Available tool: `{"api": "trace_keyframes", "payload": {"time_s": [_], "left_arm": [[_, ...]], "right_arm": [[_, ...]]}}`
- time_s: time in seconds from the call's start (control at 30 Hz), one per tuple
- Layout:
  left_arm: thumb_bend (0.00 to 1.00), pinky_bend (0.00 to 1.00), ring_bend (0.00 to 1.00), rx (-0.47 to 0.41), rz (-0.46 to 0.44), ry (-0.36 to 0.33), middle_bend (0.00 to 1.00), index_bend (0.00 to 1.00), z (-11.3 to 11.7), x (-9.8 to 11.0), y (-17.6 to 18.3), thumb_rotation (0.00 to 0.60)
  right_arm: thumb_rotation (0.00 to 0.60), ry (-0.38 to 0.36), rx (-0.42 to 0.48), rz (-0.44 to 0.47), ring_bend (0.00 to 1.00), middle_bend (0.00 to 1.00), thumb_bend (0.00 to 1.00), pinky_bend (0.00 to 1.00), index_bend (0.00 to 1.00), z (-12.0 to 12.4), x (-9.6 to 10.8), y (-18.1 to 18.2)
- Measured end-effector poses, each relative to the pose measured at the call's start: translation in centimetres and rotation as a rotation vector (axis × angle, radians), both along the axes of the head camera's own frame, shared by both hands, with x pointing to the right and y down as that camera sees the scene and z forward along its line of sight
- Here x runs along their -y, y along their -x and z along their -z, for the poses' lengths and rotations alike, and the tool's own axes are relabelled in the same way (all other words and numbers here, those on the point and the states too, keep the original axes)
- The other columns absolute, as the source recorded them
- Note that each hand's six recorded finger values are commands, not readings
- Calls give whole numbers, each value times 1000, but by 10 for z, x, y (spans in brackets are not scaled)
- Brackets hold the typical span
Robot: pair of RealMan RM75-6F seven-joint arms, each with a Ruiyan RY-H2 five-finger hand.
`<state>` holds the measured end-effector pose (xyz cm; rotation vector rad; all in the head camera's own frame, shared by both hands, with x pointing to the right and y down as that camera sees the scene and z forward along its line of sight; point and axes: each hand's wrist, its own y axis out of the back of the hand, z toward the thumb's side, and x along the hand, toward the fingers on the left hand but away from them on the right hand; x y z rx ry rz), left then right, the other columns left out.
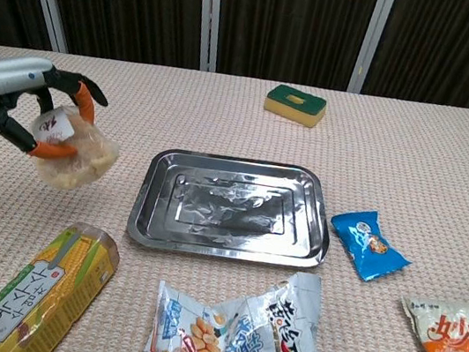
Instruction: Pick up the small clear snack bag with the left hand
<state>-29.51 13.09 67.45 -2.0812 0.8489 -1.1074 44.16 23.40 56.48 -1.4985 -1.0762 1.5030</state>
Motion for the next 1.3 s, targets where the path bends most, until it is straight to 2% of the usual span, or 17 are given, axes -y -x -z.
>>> {"api": "trace_keyframes", "payload": {"time_s": [0.1,0.2,0.47,0.53,0.63,0.7,0.73,0.9,1.0,1.1,1.23,1.3], "left_arm": [[569,478,208,-55,8,-12,169,575,13,8,-3,600],[568,477,207,-73,-18,-28,164,563,20,17,-15,600],[561,467,204,-65,-127,-28,155,497,17,29,-73,600],[462,372,162,-71,-156,-20,120,400,15,28,-93,600],[200,96,18,-94,-186,0,12,140,14,25,-119,600],[100,8,0,-95,-203,11,0,29,13,22,-128,600],[72,0,0,-93,-215,21,0,7,12,20,-133,600],[43,0,0,-102,-234,31,0,0,17,13,-144,599],[111,0,0,-98,-219,6,0,0,22,14,-139,600],[176,0,0,-73,-187,-23,0,32,26,15,-122,600],[181,0,0,0,-125,-63,0,88,34,15,-81,600],[181,0,0,36,-97,-58,0,108,36,12,-61,600]], "right_arm": [[600,0,2,7,0,0,0,29,0,-1,2,2],[600,0,3,14,0,0,0,29,0,-1,4,4],[600,-6,6,26,0,0,0,29,0,-1,5,8],[600,-5,3,21,0,0,0,29,0,-1,5,7],[600,-5,1,17,0,0,0,29,0,0,4,6],[600,-7,2,15,0,0,0,29,0,0,4,5],[600,-9,2,14,0,0,0,29,0,1,4,5],[600,-10,2,3,0,0,0,29,0,1,2,2],[600,-9,3,0,0,0,0,28,0,1,1,0],[600,-11,5,1,0,0,0,29,0,1,1,0],[600,-15,6,1,0,0,0,29,0,2,2,-1],[600,-13,8,2,0,0,0,29,0,1,3,0]]}}
